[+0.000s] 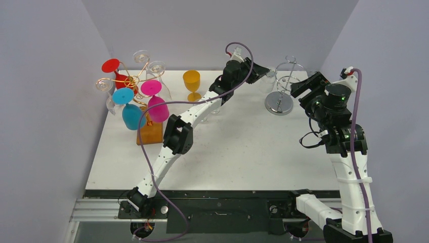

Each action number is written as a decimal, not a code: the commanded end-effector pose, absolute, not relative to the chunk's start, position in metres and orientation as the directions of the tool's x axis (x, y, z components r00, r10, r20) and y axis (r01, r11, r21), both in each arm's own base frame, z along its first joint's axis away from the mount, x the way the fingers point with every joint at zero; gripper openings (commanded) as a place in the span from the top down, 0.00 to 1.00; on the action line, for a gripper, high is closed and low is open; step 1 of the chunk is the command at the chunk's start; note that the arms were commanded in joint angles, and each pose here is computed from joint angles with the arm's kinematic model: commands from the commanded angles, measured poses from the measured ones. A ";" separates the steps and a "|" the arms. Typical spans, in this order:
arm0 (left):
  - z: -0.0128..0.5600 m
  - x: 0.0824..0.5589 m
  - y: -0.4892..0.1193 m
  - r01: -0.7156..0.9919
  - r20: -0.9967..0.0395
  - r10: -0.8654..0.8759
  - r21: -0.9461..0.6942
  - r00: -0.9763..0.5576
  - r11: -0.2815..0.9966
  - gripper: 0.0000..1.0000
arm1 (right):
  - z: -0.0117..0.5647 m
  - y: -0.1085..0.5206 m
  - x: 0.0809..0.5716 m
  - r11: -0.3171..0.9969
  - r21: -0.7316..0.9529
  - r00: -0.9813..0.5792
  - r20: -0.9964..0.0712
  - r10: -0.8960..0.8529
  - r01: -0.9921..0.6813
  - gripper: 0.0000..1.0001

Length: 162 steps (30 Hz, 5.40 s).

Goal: Take the wine glass off the wine glass rack
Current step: Adjust the wine rack at the center of the board.

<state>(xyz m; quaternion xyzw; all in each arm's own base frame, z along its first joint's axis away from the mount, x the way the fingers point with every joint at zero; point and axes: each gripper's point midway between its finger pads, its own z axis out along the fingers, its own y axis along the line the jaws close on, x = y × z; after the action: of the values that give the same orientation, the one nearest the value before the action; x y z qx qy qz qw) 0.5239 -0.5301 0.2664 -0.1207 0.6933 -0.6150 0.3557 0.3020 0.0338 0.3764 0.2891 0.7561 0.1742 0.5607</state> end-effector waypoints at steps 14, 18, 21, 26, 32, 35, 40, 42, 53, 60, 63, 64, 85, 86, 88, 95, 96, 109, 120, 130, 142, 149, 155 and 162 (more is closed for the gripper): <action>0.306 0.515 -0.526 0.297 -0.254 -0.592 -0.954 -0.765 0.025 0.95 | 0.378 0.033 0.305 0.772 0.593 -0.188 -0.751 0.633 0.229 0.32; 0.320 0.515 -0.521 0.306 -0.240 -0.592 -0.952 -0.769 -0.012 1.00 | 0.378 0.032 0.306 0.772 0.593 -0.187 -0.751 0.633 0.229 0.32; 0.333 0.514 -0.515 0.321 -0.241 -0.593 -0.947 -0.768 -0.031 1.00 | 0.377 0.032 0.306 0.771 0.593 -0.187 -0.751 0.633 0.232 0.32; 0.350 0.510 -0.510 0.337 -0.242 -0.589 -0.940 -0.771 -0.056 1.00 | 0.376 0.032 0.307 0.770 0.593 -0.187 -0.750 0.635 0.235 0.32; 0.362 0.509 -0.502 0.349 -0.244 -0.592 -0.935 -0.768 -0.068 1.00 | 0.375 0.031 0.307 0.770 0.593 -0.186 -0.750 0.635 0.237 0.32; 0.365 0.508 -0.501 0.347 -0.236 -0.589 -0.934 -0.773 -0.081 1.00 | 0.375 0.031 0.307 0.769 0.593 -0.185 -0.750 0.635 0.237 0.32; 0.371 0.507 -0.498 0.345 -0.225 -0.585 -0.933 -0.780 -0.101 1.00 | 0.375 0.029 0.306 0.770 0.591 -0.182 -0.751 0.634 0.241 0.32; 0.375 0.506 -0.497 0.349 -0.223 -0.583 -0.930 -0.781 -0.112 1.00 | 0.374 0.029 0.306 0.769 0.591 -0.183 -0.751 0.634 0.243 0.32; 0.381 0.506 -0.491 0.330 -0.210 -0.580 -0.938 -0.787 -0.109 1.00 | 0.372 0.027 0.307 0.769 0.588 -0.183 -0.752 0.634 0.250 0.32; 0.382 0.505 -0.490 0.296 -0.187 -0.575 -0.950 -0.796 -0.100 1.00 | 0.369 0.025 0.310 0.771 0.582 -0.188 -0.753 0.631 0.258 0.32; 0.387 0.504 -0.488 0.292 -0.185 -0.576 -0.952 -0.796 -0.098 1.00 | 0.369 0.025 0.310 0.772 0.581 -0.189 -0.753 0.630 0.258 0.32; 0.385 0.504 -0.488 0.283 -0.182 -0.575 -0.955 -0.798 -0.090 1.00 | 0.369 0.025 0.311 0.772 0.581 -0.189 -0.753 0.630 0.258 0.32; 0.388 0.502 -0.480 0.208 -0.143 -0.575 -0.977 -0.805 -0.048 1.00 | 0.364 0.021 0.315 0.772 0.575 -0.193 -0.753 0.629 0.273 0.32; 0.389 0.502 -0.479 0.208 -0.144 -0.574 -0.977 -0.806 -0.048 1.00 | 0.363 0.021 0.316 0.772 0.574 -0.196 -0.752 0.629 0.273 0.32; 0.391 0.501 -0.478 0.211 -0.146 -0.573 -0.976 -0.807 -0.048 1.00 | 0.362 0.021 0.317 0.772 0.574 -0.197 -0.752 0.629 0.273 0.32; 0.389 0.499 -0.474 0.206 -0.155 -0.558 -0.978 -0.815 -0.028 1.00 | 0.357 0.022 0.321 0.774 0.570 -0.210 -0.750 0.627 0.276 0.32; 0.388 0.500 -0.474 0.201 -0.152 -0.557 -0.979 -0.817 -0.028 1.00 | 0.356 0.022 0.322 0.774 0.569 -0.212 -0.750 0.627 0.276 0.32; 0.376 0.496 -0.474 0.188 -0.160 -0.540 -0.982 -0.826 0.002 1.00 | 0.337 0.018 0.341 0.792 0.528 -0.267 -0.751 0.604 0.306 0.32; 0.361 0.504 -0.480 0.175 -0.157 -0.540 -0.984 -0.827 0.019 0.98 | 0.318 0.009 0.355 0.792 0.507 -0.305 -0.737 0.603 0.341 0.32; 0.353 0.503 -0.488 0.170 -0.152 -0.528 -0.985 -0.836 0.014 0.87 | 0.311 -0.002 0.355 0.784 0.498 -0.300 -0.734 0.609 0.370 0.32; 0.347 0.501 -0.493 0.157 -0.142 -0.518 -0.988 -0.843 0.015 0.74 | 0.310 0.000 0.353 0.784 0.508 -0.313 -0.725 0.613 0.357 0.32; 0.337 0.498 -0.497 0.141 -0.139 -0.508 -0.989 -0.850 0.035 0.74 | 0.308 -0.002 0.352 0.782 0.509 -0.313 -0.723 0.616 0.360 0.32; 0.330 0.498 -0.498 0.132 -0.137 -0.505 -0.990 -0.852 0.046 0.74 | 0.308 -0.003 0.351 0.780 0.512 -0.310 -0.723 0.617 0.359 0.32; 0.324 0.497 -0.500 0.123 -0.133 -0.501 -0.991 -0.855 0.052 0.72 | 0.308 -0.004 0.350 0.778 0.513 -0.308 -0.722 0.619 0.362 0.32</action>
<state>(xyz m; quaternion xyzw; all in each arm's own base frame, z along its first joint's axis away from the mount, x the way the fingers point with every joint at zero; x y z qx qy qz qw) 0.5099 -0.4987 0.2692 -0.1814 0.7246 -0.6322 0.2060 0.3487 -0.0013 0.2973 0.3154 0.8093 0.1255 0.4793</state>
